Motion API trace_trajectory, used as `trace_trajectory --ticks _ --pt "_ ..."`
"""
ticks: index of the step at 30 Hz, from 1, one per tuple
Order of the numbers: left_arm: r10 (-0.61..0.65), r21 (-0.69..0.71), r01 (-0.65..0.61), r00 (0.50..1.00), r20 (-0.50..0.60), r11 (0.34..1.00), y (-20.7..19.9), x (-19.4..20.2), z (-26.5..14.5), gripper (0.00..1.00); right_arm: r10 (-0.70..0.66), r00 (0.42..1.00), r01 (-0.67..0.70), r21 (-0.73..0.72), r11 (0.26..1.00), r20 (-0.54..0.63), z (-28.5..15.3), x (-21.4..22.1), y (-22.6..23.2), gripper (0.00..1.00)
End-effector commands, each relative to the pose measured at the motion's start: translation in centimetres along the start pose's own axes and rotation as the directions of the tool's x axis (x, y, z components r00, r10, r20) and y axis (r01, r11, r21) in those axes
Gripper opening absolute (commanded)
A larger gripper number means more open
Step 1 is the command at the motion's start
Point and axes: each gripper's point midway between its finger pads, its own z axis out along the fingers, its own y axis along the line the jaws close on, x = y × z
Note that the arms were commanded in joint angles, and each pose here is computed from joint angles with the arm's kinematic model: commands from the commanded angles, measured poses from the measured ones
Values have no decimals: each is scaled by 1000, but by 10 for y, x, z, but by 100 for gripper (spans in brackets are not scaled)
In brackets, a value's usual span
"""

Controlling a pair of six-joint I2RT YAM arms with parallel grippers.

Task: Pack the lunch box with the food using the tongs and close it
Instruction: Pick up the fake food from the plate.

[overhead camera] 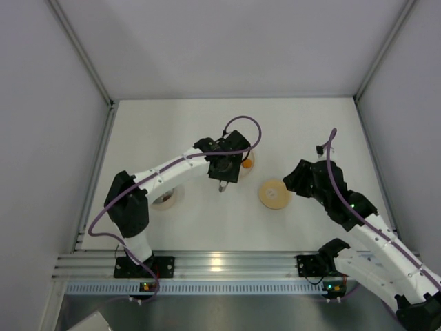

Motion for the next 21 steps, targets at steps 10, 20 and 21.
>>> trace_trajectory --ticks 10,20,21 --pt "-9 -31 9 1000 28 999 10 -7 10 53 -13 1000 13 -22 1000 24 -6 -6 7 44" --pt "-12 -37 12 1000 7 999 17 -1 20 53 -12 1000 12 -24 1000 18 -4 -5 7 44" --pt "-9 -33 9 1000 5 999 16 0 20 53 -12 1000 12 -23 1000 19 -4 -5 7 44"
